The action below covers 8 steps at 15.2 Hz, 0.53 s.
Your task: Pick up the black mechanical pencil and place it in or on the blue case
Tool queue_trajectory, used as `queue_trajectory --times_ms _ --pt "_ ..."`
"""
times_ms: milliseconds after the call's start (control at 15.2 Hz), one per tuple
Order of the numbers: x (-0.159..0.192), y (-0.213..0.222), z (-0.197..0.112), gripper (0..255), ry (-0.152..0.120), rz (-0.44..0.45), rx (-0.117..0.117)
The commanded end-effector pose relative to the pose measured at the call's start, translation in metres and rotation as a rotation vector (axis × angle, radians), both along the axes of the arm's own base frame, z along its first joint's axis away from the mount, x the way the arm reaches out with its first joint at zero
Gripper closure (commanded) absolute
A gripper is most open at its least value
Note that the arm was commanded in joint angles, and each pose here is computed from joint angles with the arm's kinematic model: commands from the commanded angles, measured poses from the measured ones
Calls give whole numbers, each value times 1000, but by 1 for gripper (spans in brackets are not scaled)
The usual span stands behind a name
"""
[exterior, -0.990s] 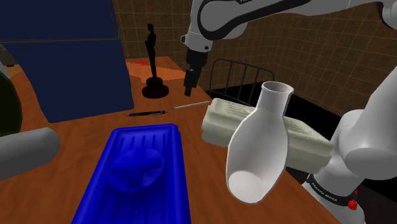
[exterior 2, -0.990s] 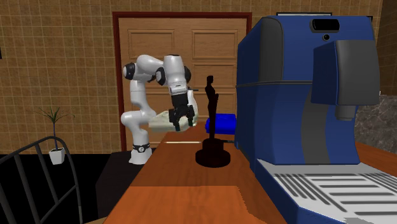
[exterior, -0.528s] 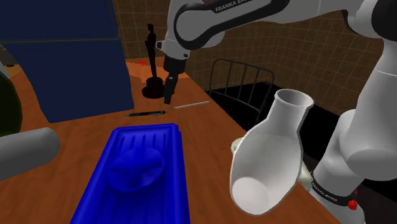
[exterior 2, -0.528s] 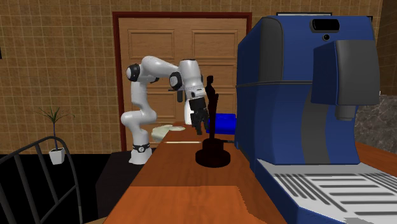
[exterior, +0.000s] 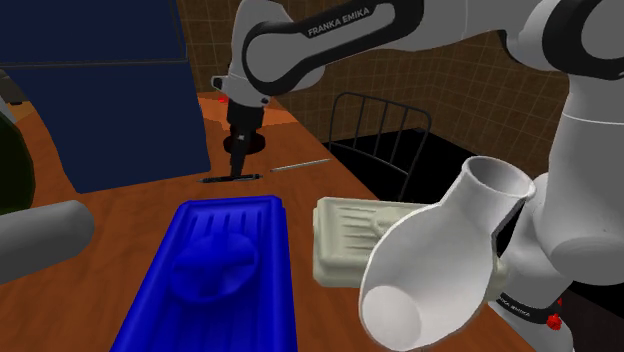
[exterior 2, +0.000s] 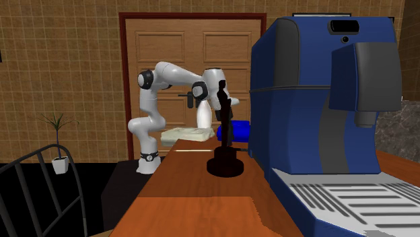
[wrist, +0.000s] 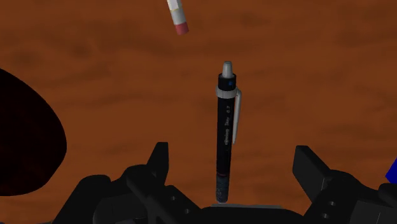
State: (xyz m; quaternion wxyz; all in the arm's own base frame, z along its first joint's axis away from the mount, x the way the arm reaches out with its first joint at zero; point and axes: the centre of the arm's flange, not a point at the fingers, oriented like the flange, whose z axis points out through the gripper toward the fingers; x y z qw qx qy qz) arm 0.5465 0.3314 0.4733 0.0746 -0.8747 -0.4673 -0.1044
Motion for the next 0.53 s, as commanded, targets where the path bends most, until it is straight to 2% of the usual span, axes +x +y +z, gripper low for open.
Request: queue_trajectory --times_ms 0,198,462 --pt "2 3 -9 0 -1 3 1" --pt "4 7 -28 0 -1 3 1" --pt "4 7 -28 0 -1 3 1"
